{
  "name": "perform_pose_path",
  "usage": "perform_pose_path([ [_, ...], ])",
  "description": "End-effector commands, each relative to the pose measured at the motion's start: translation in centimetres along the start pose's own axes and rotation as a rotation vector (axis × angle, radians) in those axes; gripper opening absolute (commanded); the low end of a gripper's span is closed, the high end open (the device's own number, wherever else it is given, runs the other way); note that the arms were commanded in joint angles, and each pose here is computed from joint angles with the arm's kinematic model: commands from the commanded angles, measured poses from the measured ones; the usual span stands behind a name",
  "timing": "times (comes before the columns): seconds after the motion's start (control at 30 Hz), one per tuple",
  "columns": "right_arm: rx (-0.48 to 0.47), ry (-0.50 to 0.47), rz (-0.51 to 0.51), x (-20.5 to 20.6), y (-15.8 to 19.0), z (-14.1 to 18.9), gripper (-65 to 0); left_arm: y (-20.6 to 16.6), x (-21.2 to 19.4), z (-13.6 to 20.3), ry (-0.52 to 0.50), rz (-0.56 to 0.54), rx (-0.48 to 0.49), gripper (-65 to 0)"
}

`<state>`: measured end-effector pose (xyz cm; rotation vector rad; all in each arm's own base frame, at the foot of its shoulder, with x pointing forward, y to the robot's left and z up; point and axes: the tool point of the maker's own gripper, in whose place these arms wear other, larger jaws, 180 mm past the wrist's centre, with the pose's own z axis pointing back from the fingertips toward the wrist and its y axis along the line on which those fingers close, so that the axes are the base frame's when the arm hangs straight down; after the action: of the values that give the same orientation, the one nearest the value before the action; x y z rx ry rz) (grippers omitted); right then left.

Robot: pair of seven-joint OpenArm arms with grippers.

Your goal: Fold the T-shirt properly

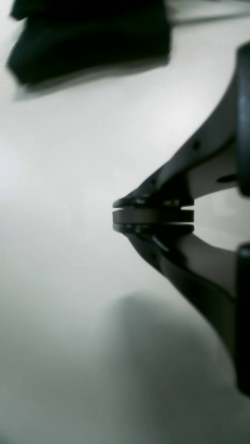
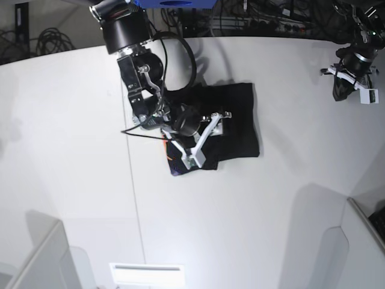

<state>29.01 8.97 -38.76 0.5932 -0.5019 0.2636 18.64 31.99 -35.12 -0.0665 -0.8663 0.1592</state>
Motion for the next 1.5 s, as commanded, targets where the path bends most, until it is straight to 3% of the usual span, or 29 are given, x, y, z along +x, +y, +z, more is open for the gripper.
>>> perform_pose_path([
  [0.0, 0.037, -0.051, 0.029, 1.9, 1.6, 0.3, -26.1, 0.6, 1.4, 0.6, -0.04, -0.014, 0.01, -65.0],
  [0.23, 0.069, -0.027, 0.101, 1.5, 3.7, -0.3, -26.1, 2.3, 1.6, 1.7, -0.053, -0.002, 0.058, -65.0],
  [0.7, 0.087, 0.007, 0.184, 0.8, 6.6, -1.0, -26.1, 2.2, 1.6, 1.7, -0.053, -0.003, 0.057, -65.0],
  [1.07, 0.175, 0.064, 0.463, -1.1, 13.0, -1.4, -26.1, 2.3, 1.5, 1.7, -0.051, -0.003, 0.057, -65.0],
  [1.23, 0.221, -0.022, 0.504, 0.5, 15.2, 0.7, -26.1, 3.0, 0.3, 1.4, -0.028, 0.033, 0.064, -65.0],
  [1.37, 0.212, -0.153, 0.465, 3.7, 14.2, 3.9, -26.1, 4.5, -0.3, 1.8, -0.018, 0.055, 0.092, -65.0],
  [1.47, 0.184, -0.233, 0.406, 6.1, 12.4, 5.7, -26.1, 4.9, -0.3, 2.3, -0.023, 0.014, 0.069, -65.0],
])
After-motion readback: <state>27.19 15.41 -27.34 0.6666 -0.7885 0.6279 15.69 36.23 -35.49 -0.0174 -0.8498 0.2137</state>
